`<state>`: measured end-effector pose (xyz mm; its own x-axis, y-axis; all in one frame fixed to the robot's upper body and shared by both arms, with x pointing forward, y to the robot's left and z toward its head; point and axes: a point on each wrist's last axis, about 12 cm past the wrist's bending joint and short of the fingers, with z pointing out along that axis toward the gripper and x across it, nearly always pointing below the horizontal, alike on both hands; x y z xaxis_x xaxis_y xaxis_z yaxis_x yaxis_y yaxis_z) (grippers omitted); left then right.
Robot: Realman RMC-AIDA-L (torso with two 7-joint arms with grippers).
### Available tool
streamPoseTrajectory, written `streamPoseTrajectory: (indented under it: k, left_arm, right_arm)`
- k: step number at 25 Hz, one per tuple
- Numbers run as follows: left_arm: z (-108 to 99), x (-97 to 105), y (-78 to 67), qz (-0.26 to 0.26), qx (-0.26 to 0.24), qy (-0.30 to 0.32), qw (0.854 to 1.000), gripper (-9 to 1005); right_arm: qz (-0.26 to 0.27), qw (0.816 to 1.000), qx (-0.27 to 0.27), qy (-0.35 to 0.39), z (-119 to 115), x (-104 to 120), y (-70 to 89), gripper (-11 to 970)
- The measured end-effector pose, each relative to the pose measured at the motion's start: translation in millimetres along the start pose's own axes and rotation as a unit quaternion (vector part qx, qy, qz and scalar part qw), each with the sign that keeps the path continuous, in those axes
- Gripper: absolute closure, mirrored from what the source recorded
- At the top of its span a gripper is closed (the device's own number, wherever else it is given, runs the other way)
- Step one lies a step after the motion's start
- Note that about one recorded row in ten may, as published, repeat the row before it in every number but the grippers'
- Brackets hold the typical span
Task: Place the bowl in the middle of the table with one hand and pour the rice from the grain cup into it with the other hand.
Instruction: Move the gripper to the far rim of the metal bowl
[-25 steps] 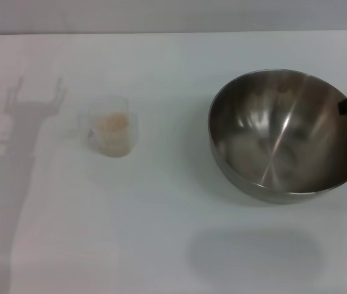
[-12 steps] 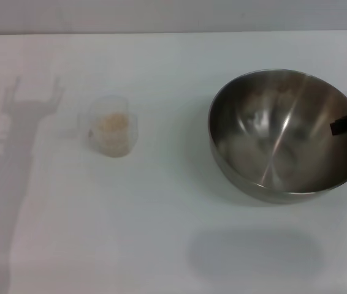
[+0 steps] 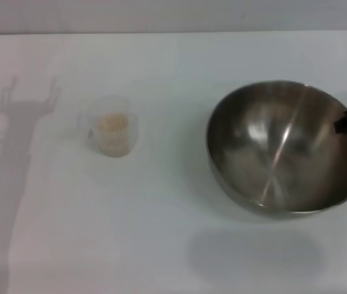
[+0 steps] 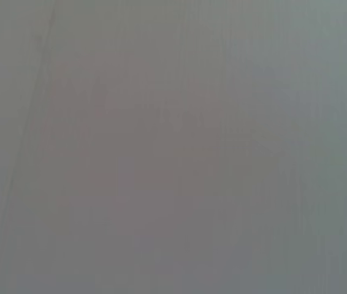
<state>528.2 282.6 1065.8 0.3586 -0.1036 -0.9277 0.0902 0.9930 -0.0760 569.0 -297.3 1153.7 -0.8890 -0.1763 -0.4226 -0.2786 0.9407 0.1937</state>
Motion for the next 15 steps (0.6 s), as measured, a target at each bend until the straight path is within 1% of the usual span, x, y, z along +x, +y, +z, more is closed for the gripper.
streamPoseTrajectory:
  k: [7,8,10,12,15]
  left_arm:
    - [2,0,-0.7,0.001,0.002,-0.001,1.0,183]
    - [3,0,-1.1,0.001,0.002,-0.002,1.0,183]
    - [4,-1,-2.0,0.001,0.004,-0.003,1.0,183]
    - [5,-1,-2.6,0.002,0.005,-0.004,1.0,184]
    - [6,-1,-2.9,0.002,0.006,-0.005,1.0,184]
  right_arm:
    - [0.003,1.0,0.005,-0.019,-1,-4,-1.2,926]
    - [0.004,0.999,0.009,-0.034,-3,-7,-2.0,936]
    - [0.004,0.999,0.01,-0.042,-5,-8,-2.3,938]
    - [0.002,0.997,0.0,-0.075,-7,-16,1.5,939]
    - [-0.008,0.995,-0.011,-0.101,-7,-23,6.5,942]
